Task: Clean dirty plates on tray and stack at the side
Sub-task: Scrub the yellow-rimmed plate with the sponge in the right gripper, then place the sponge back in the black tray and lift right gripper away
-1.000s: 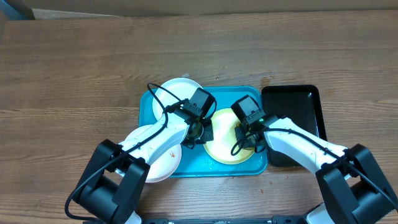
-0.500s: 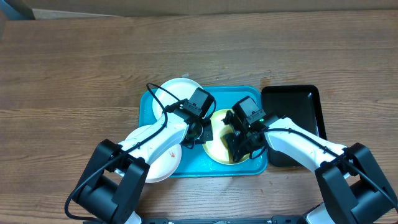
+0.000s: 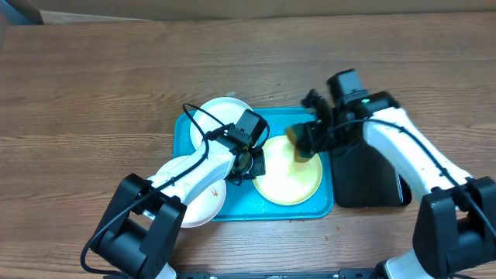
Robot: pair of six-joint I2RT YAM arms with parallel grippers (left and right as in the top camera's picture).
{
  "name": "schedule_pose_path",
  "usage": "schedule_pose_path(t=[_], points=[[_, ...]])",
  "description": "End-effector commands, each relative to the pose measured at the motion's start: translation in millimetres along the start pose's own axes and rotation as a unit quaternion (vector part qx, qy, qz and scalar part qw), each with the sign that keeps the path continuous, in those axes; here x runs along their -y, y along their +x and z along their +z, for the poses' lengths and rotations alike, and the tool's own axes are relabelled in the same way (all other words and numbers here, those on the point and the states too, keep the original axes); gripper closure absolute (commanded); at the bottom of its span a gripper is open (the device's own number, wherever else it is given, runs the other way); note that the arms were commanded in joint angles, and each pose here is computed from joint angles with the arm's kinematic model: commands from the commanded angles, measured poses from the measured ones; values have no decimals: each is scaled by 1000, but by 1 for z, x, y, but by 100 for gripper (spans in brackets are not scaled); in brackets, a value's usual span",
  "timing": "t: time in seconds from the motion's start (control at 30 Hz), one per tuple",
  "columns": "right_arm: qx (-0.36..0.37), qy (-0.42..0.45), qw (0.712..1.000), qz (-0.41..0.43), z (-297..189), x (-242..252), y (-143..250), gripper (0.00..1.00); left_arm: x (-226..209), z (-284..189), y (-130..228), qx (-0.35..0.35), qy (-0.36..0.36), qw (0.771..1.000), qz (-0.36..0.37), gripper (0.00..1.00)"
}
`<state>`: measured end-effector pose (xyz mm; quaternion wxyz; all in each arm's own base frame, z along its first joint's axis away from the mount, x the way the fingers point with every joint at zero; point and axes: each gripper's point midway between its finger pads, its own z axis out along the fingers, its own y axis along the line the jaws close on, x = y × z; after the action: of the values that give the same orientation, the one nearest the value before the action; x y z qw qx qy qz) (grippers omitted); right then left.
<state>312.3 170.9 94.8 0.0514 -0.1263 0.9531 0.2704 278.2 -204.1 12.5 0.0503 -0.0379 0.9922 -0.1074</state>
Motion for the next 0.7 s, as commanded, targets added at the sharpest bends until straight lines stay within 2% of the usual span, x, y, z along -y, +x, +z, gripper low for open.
schedule_pose_path(t=[0.0,0.1,0.17,0.27,0.47,0.6,0.67], points=[[14,69,997,42,-23,47,-3,96,-1,3,3,-6,-1,1000,-5,96],[13,160,984,82,-38,95,6,96,0,4,2,-5,0,1000,-4,96],[10,190,977,98,-43,113,13,96,0,4,2,-3,2,1000,-4,96],[20,203,969,138,-40,128,18,96,0,4,1,-3,2,1000,-4,95],[39,208,968,134,-17,145,25,92,2,4,0,1,5,1000,-4,93],[48,222,964,137,-10,154,28,90,2,4,0,1,5,1000,-4,85],[60,225,961,147,-12,156,24,83,2,4,0,1,5,1000,-4,76]])
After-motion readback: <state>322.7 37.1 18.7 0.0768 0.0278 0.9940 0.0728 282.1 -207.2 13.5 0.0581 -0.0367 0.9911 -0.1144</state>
